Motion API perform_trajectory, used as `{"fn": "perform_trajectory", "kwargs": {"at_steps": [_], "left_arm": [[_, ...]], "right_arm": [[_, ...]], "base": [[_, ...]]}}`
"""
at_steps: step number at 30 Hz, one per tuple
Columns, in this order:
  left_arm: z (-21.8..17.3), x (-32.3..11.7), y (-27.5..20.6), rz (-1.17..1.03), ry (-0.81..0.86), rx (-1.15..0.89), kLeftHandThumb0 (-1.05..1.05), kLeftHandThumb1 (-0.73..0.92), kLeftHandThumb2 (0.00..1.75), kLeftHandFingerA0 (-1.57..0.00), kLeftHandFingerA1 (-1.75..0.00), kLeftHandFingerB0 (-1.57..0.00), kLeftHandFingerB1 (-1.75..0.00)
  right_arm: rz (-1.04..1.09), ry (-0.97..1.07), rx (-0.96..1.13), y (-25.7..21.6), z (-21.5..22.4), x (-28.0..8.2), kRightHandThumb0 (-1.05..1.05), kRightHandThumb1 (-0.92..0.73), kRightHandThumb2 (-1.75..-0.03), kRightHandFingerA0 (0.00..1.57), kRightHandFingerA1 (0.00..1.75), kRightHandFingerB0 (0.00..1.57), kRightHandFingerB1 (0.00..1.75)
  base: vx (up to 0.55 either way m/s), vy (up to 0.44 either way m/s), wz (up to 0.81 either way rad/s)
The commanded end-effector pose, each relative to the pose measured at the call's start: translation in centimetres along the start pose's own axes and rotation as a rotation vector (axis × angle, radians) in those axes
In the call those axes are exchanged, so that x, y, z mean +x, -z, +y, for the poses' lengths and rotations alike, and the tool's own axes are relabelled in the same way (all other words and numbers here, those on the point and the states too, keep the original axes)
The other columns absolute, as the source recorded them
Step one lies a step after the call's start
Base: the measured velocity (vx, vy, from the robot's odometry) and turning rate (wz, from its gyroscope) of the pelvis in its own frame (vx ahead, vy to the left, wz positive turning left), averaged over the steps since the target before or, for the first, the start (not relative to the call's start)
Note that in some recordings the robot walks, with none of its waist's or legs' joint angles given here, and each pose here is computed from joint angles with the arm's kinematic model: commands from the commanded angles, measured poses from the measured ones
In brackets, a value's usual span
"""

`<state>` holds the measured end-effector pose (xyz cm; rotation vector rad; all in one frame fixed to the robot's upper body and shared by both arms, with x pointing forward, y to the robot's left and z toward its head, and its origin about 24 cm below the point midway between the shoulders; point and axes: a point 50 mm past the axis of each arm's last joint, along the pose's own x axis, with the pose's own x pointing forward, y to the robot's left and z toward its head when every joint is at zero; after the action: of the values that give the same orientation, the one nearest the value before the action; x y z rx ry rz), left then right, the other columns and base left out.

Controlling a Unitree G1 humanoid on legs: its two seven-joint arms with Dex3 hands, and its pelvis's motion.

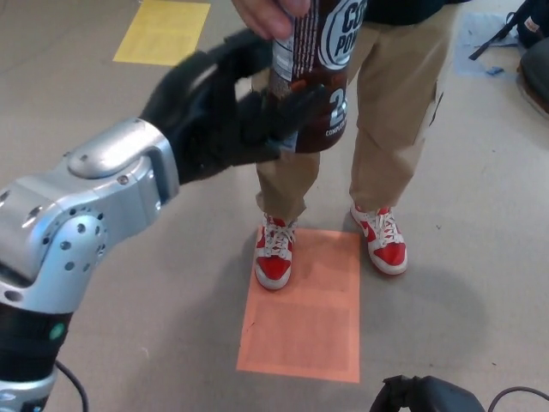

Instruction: The robot recieved a bottle of protein shake from a person using its left hand and then shake the protein up and down 2 two times and hand it back to the person

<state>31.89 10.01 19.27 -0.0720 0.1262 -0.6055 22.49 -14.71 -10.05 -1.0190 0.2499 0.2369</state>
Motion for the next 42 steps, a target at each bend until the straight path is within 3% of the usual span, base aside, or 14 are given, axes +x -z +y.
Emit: {"fn": "perform_trajectory", "kwargs": {"at_steps": [1,5,13,15,16,17,18,19,25,30,33,34,35,42], "left_arm": [[-2.7,-0.2,3.1,0.453,0.237,-0.051,-0.78,0.46,0.83,0.00,-0.11,0.00,0.00],[-2.8,-0.1,3.2,0.463,0.236,-0.052,-0.78,0.47,0.83,0.00,-0.11,0.00,0.00],[-3.0,0.4,2.3,0.461,0.222,-0.035,-0.77,0.45,0.83,0.00,-0.12,0.00,-0.01],[-3.0,0.5,1.8,0.451,0.216,-0.028,-0.76,0.44,0.83,0.00,-0.11,0.00,-0.03],[-3.0,0.6,1.7,0.447,0.213,-0.023,-0.78,0.54,0.57,0.00,-0.15,0.00,0.00],[-3.0,0.6,1.5,0.443,0.213,-0.016,-0.78,0.54,0.57,0.00,-0.15,0.00,0.00],[-3.0,0.7,1.0,0.429,0.198,0.019,-0.79,0.46,0.78,0.00,-0.14,0.00,0.00],[-2.9,0.7,0.8,0.425,0.191,0.023,-0.79,0.48,0.84,0.00,-0.11,0.00,-0.03],[-2.5,1.0,-0.1,0.392,0.160,0.049,-0.80,0.50,0.83,0.00,-0.07,0.00,0.00],[-2.0,1.0,-0.6,0.385,0.125,0.083,-0.82,0.51,0.84,0.00,-0.07,0.00,0.00],[-1.8,1.1,-0.8,0.383,0.092,0.098,-0.82,0.50,0.85,0.00,-0.08,0.00,0.00],[-1.7,1.1,-0.9,0.376,0.092,0.098,-0.80,0.48,0.81,0.00,-0.07,0.00,0.00],[-1.6,1.2,-1.1,0.371,0.090,0.103,-0.75,0.58,0.61,0.00,0.00,0.00,0.00],[-1.2,1.7,-2.2,0.345,0.058,0.111,-0.75,0.55,0.59,0.00,0.00,0.00,0.00]], "right_arm": [[-0.005,0.038,0.001,0.9,-0.2,-0.6,-0.48,-0.51,-1.14,1.00,0.99,0.92,0.88],[0.001,0.037,0.013,0.9,-0.1,-0.7,-0.49,-0.56,-1.05,0.94,0.91,0.95,0.83],[0.006,0.038,0.025,0.9,-0.1,-0.7,-0.48,-0.51,-1.16,0.98,0.98,0.93,0.88],[0.006,0.038,0.020,0.9,-0.1,-0.7,-0.49,-0.55,-1.07,0.94,0.87,0.96,0.82],[0.005,0.040,0.016,1.0,-0.1,-0.7,-0.49,-0.56,-1.07,0.95,0.87,0.97,0.82],[0.005,0.041,0.016,1.0,-0.1,-0.7,-0.49,-0.56,-1.07,0.95,0.87,0.97,0.82],[0.009,0.036,0.025,0.9,-0.1,-0.6,-0.50,-0.54,-1.10,0.94,0.92,0.95,0.83],[0.006,0.039,0.021,0.9,-0.2,-0.6,-0.51,-0.54,-1.10,0.99,0.97,0.93,0.85],[-0.002,0.040,0.005,0.8,-0.3,-0.4,-0.48,-0.52,-1.13,1.00,1.01,0.90,0.89],[0.000,0.039,-0.006,0.8,-0.3,-0.4,-0.48,-0.56,-1.04,0.96,0.91,0.92,0.84],[-0.005,0.043,-0.018,0.8,-0.3,-0.4,-0.48,-0.55,-1.06,1.00,0.99,0.92,0.86],[-0.005,0.043,-0.017,0.8,-0.4,-0.4,-0.49,-0.52,-1.13,1.03,1.02,0.92,0.89],[-0.005,0.042,-0.017,0.8,-0.4,-0.3,-0.49,-0.52,-1.13,1.03,1.02,0.92,0.90],[-0.003,0.042,-0.023,0.6,-0.5,-0.1,-0.47,-0.53,-1.14,1.05,1.05,0.92,0.89]], "base": [[0.00,0.000,0.00],[0.00,0.000,0.00],[0.00,0.000,0.00],[0.00,0.000,0.00],[0.00,0.000,0.00],[0.00,0.000,0.00],[0.00,0.000,0.00],[0.00,0.000,0.00],[0.00,0.000,0.00],[0.00,0.000,0.00],[0.00,0.000,0.00],[0.00,0.000,0.00],[0.00,0.000,0.00],[0.00,0.000,0.00]]}}
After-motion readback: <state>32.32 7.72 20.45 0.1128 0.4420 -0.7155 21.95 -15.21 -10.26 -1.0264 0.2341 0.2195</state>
